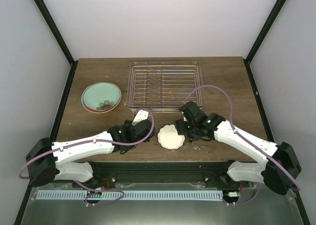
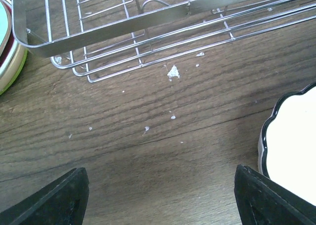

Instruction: Load the mixed dishes into the dish rack

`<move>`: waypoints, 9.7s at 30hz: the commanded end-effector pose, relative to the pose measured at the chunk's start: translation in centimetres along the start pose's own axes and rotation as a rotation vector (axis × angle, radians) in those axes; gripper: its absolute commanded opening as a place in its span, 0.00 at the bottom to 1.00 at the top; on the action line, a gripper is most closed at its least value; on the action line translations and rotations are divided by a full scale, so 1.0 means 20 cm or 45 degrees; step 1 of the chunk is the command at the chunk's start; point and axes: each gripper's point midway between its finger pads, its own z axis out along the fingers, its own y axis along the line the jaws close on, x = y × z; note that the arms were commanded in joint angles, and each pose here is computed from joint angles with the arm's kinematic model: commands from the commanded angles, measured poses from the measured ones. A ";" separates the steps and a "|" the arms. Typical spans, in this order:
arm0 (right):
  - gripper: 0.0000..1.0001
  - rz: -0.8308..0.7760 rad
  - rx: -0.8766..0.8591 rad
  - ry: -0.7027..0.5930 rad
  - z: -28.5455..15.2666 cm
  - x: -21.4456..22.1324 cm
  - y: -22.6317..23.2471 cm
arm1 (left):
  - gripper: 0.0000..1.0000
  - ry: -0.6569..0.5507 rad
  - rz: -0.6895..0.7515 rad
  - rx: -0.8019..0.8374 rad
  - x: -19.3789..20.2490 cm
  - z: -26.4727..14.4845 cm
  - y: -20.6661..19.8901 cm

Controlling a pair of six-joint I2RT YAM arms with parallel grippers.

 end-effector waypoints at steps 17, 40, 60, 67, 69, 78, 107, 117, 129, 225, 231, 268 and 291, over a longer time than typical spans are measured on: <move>0.66 -0.172 0.103 -0.015 0.29 0.04 -0.04 | 0.84 0.002 -0.026 -0.050 0.05 -0.01 0.08; 0.36 -0.183 0.123 0.120 0.43 0.20 -0.08 | 0.84 0.022 -0.013 -0.051 0.04 -0.01 0.06; 0.01 -0.120 0.163 0.027 0.18 0.01 -0.06 | 0.84 -0.168 0.398 0.051 -0.15 -0.18 -0.21; 0.01 -0.100 0.217 -0.065 0.01 -0.16 -0.06 | 0.85 -0.278 0.584 0.117 -0.23 -0.29 -0.40; 0.01 -0.094 0.237 -0.110 -0.06 -0.22 -0.06 | 0.85 -0.302 0.615 0.159 -0.23 -0.33 -0.43; 0.01 -0.097 0.324 -0.253 -0.22 -0.49 -0.09 | 0.85 -0.406 0.698 0.296 -0.20 -0.45 -0.52; 0.01 -0.074 0.163 -0.229 -0.26 -0.76 -0.04 | 0.95 -0.864 1.059 -0.462 -0.39 -0.34 -0.58; 0.01 -0.071 0.126 -0.235 -0.30 -0.74 -0.03 | 1.00 -0.975 1.124 -0.693 -0.42 -0.30 -0.63; 0.01 -0.078 0.107 -0.213 -0.28 -0.70 -0.02 | 1.00 -0.938 1.152 -0.729 -0.41 -0.21 -0.60; 0.01 -0.028 0.110 -0.070 -0.21 -0.64 -0.15 | 0.57 -0.912 1.243 -0.723 -0.30 -0.04 -0.74; 0.01 -0.025 0.128 -0.071 -0.21 -0.64 -0.16 | 0.34 -0.908 1.236 -0.726 -0.30 -0.04 -0.72; 0.01 -0.041 0.040 -0.004 -0.22 -0.52 -0.12 | 0.69 -0.890 1.267 -0.734 -0.27 0.03 -0.72; 0.01 -0.044 0.072 0.048 -0.17 -0.47 -0.15 | 0.33 -0.895 1.236 -0.741 -0.31 0.01 -0.69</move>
